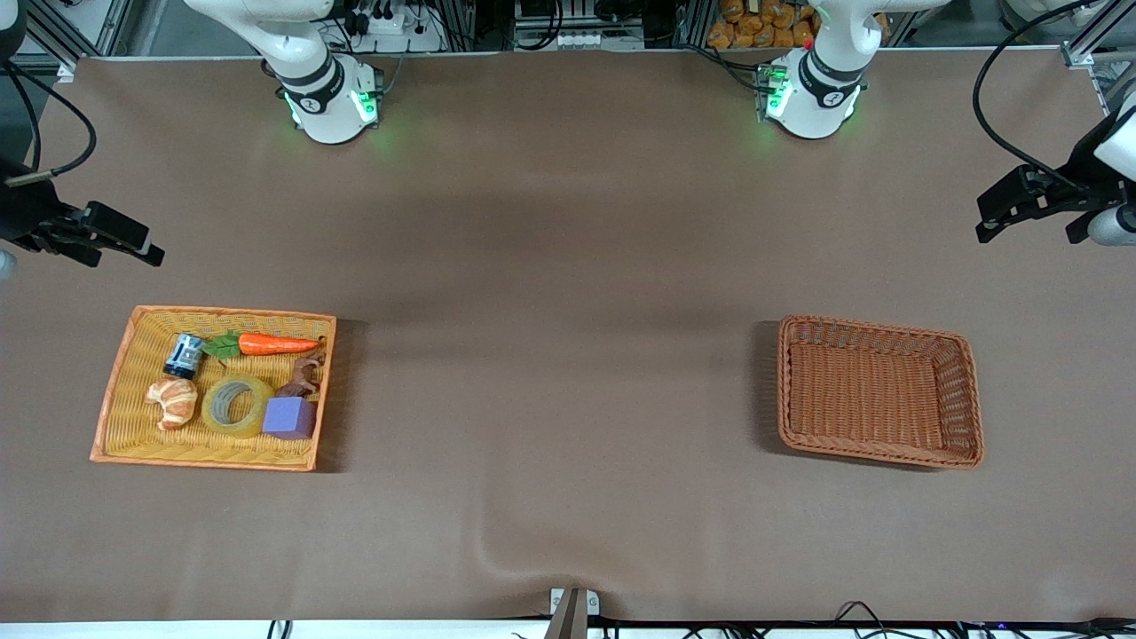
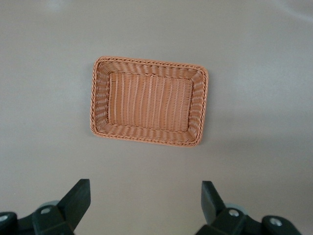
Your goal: Transfer tape with both arms
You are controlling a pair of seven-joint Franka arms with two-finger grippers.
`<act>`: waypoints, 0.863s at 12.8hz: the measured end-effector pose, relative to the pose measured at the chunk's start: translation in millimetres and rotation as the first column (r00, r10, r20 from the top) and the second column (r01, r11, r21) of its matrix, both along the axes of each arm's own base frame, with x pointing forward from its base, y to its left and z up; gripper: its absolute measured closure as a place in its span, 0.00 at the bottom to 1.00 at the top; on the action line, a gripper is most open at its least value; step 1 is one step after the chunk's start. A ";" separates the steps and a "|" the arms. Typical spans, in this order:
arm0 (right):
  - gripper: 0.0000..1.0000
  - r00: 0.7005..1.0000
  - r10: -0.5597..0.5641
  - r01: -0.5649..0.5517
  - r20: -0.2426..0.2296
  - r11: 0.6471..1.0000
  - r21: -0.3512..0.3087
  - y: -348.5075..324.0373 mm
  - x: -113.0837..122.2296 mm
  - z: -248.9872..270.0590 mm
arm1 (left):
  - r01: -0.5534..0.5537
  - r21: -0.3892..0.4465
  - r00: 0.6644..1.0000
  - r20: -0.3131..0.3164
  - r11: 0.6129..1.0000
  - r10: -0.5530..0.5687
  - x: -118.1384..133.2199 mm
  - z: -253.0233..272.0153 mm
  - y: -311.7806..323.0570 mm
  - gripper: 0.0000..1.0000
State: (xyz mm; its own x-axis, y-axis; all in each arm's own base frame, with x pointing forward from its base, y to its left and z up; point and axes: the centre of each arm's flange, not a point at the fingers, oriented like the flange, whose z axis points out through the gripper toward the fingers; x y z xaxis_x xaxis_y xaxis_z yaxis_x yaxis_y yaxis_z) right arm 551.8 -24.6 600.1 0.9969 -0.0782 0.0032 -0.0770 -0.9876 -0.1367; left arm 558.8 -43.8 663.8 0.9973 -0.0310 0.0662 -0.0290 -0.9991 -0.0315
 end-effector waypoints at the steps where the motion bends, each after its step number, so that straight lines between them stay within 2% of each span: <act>1: 0.00 1.000 0.009 -0.010 -0.019 0.999 -0.034 4.6 -2.5 0.2 | 0.000 0.000 1.000 0.003 1.000 0.000 -0.2 1.4 0.0 0.00; 2: 0.00 0.999 0.015 -0.019 -0.047 0.997 -0.075 9.4 -6.1 0.9 | 0.000 0.000 1.000 0.005 1.000 0.000 -0.3 2.6 0.0 0.00; 4: 0.00 0.999 0.018 -0.023 -0.051 0.995 -0.101 12.0 -8.2 4.6 | -0.001 -0.001 1.000 0.008 1.000 0.001 -0.4 3.6 0.6 0.00; 11: 0.00 0.999 0.021 -0.025 -0.037 0.993 -0.113 9.7 -7.5 10.8 | -0.002 0.000 1.000 0.007 1.000 0.002 -0.4 3.5 0.8 0.00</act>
State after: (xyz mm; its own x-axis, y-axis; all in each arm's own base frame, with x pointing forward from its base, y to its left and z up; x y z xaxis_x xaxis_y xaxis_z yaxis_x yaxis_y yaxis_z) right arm 544.3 -14.9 610.9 0.9981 -0.0565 -0.0252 -0.0571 -0.9981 -0.0215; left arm 558.4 -43.0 667.3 0.9969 -0.0295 0.0731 -0.0273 -0.9991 -0.0312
